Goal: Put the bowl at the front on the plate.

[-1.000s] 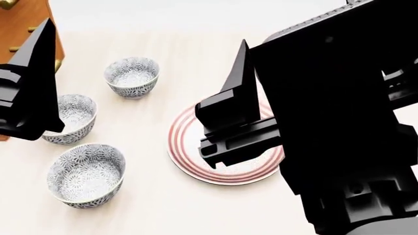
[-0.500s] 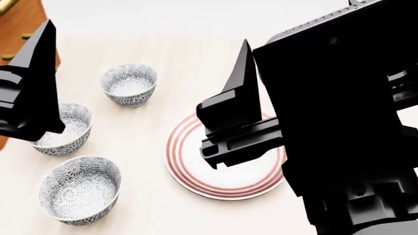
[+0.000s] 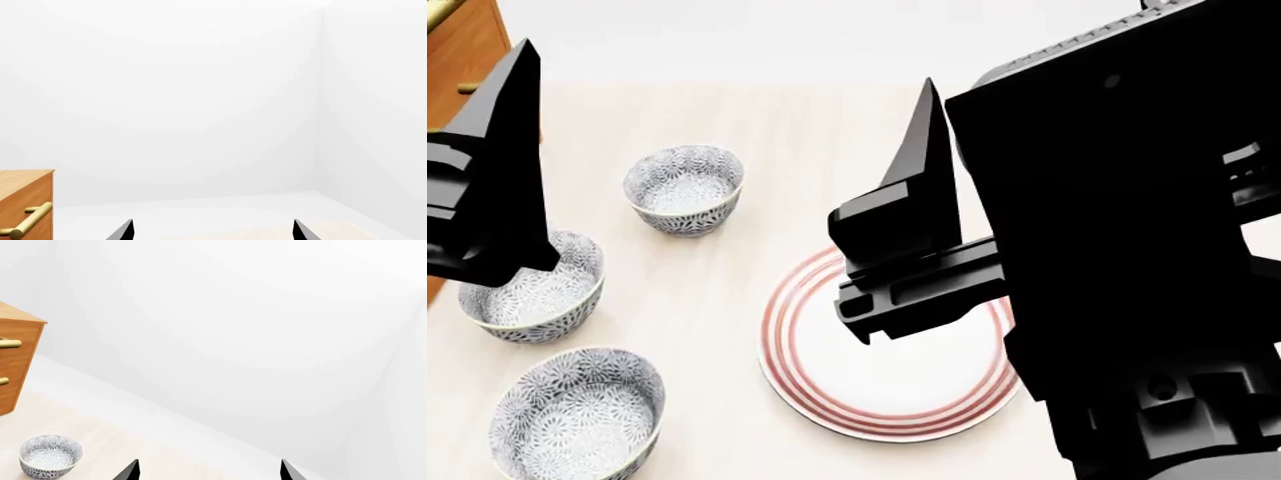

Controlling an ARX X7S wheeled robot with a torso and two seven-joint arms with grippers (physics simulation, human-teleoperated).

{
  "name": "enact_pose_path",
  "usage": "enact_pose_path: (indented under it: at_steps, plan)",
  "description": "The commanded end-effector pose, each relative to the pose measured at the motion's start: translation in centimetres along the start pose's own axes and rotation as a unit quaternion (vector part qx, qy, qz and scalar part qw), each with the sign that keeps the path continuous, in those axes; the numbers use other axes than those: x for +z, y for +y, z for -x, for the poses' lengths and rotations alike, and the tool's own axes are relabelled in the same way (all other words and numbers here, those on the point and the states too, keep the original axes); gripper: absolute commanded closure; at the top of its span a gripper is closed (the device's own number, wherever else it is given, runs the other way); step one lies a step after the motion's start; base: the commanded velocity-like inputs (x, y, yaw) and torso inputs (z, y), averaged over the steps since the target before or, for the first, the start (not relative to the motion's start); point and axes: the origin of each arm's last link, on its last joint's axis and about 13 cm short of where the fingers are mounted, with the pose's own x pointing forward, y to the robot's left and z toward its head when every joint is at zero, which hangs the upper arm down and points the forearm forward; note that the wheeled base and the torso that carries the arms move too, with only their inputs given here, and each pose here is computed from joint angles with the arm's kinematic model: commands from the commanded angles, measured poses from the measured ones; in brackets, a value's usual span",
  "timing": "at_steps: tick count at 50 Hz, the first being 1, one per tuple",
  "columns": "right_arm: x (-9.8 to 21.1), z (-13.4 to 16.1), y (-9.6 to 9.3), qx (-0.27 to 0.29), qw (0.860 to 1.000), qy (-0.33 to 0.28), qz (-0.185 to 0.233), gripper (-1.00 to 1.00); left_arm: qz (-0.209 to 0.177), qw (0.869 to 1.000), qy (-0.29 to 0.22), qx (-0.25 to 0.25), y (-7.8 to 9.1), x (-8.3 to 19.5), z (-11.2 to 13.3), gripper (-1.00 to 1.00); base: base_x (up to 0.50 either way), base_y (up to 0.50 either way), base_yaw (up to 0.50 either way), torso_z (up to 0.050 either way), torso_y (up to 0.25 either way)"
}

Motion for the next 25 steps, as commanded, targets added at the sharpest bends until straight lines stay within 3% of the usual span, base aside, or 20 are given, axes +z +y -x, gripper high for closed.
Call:
enact_pose_path:
  at_steps: [1,25]
  plan:
    - [0.00,0.04,0.01,0.000,1.000,0.000,0.000,-1.00,0.000,1.000,0.001,0.000,0.02,-0.08,0.03,-1.00,0.10,0.00,0.00,0.000,0.000]
    - [0.07,0.06,0.00,0.000,1.000,-0.002,0.000,-1.00,-0.001,1.000,0.000,0.002,0.01,-0.25,0.02,-1.00,0.10,0.00,0.00,0.000,0.000]
